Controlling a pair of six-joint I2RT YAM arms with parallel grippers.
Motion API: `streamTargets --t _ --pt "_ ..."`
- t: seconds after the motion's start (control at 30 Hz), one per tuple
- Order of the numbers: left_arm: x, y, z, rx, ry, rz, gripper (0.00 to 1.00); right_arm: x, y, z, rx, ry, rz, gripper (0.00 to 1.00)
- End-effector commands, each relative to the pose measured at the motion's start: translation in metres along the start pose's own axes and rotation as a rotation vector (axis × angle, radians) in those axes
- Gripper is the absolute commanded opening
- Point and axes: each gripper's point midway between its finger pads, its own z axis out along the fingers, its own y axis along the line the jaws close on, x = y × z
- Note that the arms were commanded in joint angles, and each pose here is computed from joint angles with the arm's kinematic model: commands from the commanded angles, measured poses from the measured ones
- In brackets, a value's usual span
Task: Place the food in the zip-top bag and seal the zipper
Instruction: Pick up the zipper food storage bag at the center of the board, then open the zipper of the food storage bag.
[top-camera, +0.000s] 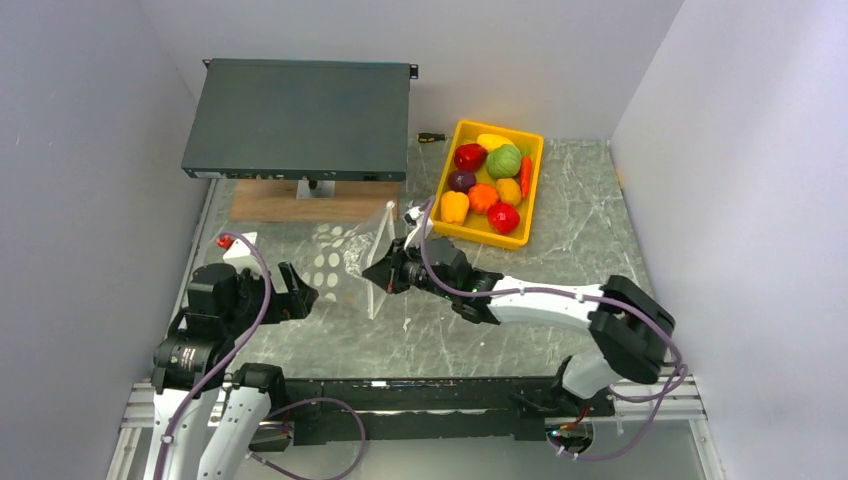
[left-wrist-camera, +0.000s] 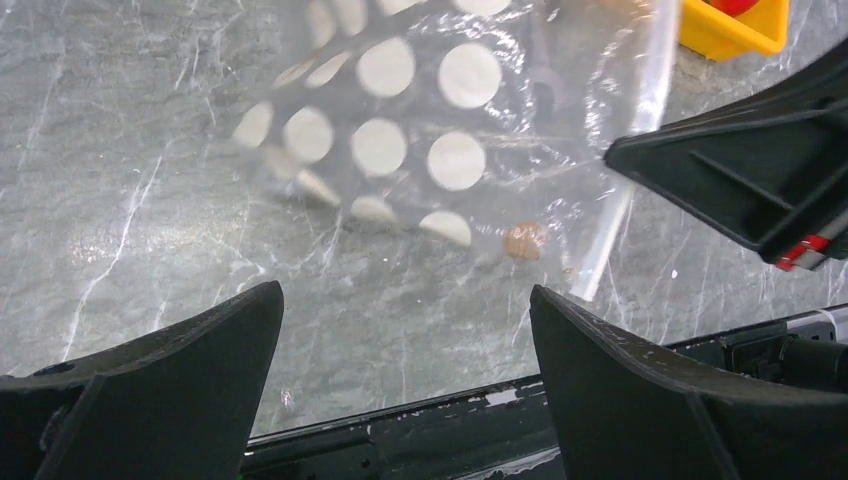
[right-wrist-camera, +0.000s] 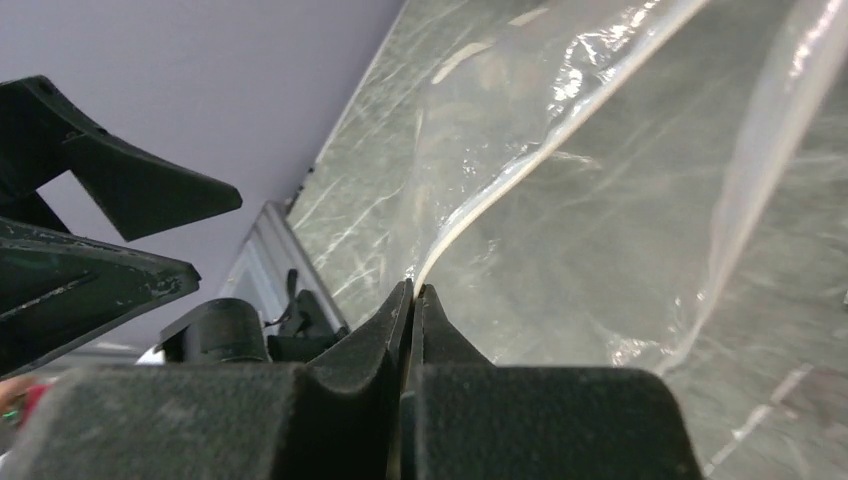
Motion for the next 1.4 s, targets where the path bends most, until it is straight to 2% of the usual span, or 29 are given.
streamTargets --t 0.0,0.17,0.3,0.43,0.63,0.7,0.83,0.97,1.13,1.23,1.37 --pt "-0.01 -0.005 -0.002 0.03 -0.057 0.013 0.99 -0.024 0.005 -0.016 0.197 -0.04 -0.288 0.0" --pt "-0.018 -0.012 -0.008 0.059 -0.101 0.016 0.99 0.002 0.046 0.006 0.136 0.037 -0.416 0.0" --pt "-0.027 -0.033 -0.017 0.143 -0.117 -0.08 0.93 0.035 0.084 0.024 0.001 0.098 -0.462 0.0" --pt "-0.036 -0.045 -0.03 0.184 -0.155 -0.157 0.88 0.051 0.115 0.026 -0.146 0.112 -0.449 0.0" --pt "-0.038 -0.047 -0.04 0.188 -0.179 -0.143 0.87 0.052 0.127 0.016 -0.236 0.087 -0.421 0.0" --pt "-0.037 -0.046 -0.035 0.189 -0.171 -0.129 0.84 0.054 0.131 0.016 -0.258 0.093 -0.411 0.0" --pt "-0.037 -0.042 -0.026 0.168 -0.142 -0.113 0.63 0.056 0.137 0.019 -0.278 0.097 -0.379 0.0" --pt "-0.036 -0.037 -0.027 0.143 -0.147 -0.09 0.49 0.053 0.137 0.023 -0.263 0.089 -0.363 0.0" --pt "-0.032 -0.035 -0.018 0.142 -0.114 -0.066 0.42 0.055 0.139 0.03 -0.259 0.105 -0.351 0.0" --pt "-0.031 -0.024 -0.012 0.084 -0.096 -0.037 0.33 0.056 0.139 0.033 -0.257 0.103 -0.335 0.0" --pt "-0.03 -0.015 -0.012 0.038 -0.095 -0.019 0.38 0.054 0.135 0.038 -0.19 0.114 -0.344 0.0"
